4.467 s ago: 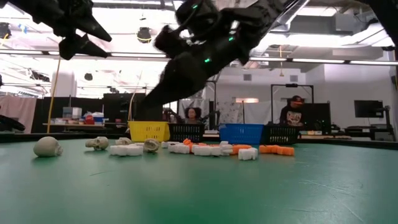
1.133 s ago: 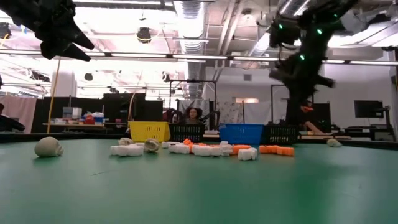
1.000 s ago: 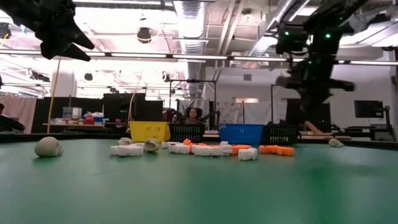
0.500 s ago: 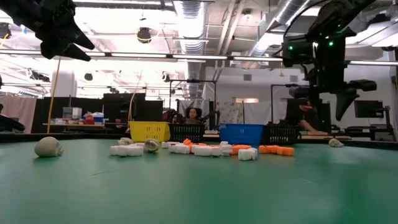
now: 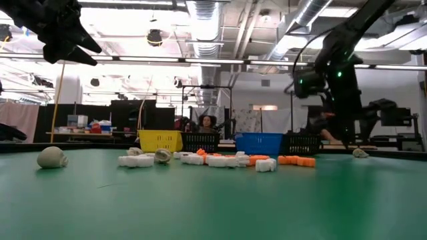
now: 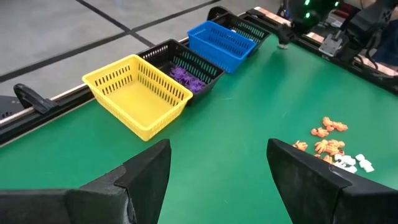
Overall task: Sort Halloween decoration
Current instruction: Put the white skull toy into the right black basket
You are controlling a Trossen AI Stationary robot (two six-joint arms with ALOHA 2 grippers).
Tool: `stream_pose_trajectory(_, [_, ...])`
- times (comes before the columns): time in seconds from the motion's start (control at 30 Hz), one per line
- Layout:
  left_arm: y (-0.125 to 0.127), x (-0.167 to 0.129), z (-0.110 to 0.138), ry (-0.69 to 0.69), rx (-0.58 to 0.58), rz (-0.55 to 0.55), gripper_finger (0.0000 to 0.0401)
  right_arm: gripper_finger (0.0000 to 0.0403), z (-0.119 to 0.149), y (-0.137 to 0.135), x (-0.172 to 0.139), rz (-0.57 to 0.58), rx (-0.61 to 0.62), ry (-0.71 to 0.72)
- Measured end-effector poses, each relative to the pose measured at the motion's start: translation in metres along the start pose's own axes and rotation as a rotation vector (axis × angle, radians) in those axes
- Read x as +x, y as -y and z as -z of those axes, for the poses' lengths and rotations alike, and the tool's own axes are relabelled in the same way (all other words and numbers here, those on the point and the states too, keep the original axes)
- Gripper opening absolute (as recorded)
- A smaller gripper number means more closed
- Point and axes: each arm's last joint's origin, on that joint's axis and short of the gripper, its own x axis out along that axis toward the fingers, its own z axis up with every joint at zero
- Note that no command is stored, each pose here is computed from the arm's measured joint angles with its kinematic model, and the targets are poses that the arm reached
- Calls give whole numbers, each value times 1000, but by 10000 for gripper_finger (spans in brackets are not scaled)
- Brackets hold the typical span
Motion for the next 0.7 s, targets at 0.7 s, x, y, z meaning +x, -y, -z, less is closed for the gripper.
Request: stream_pose_trajectory(0.7, [0,0,0,-1,-24,0,256,107,6,-18,32,42,-107,-154])
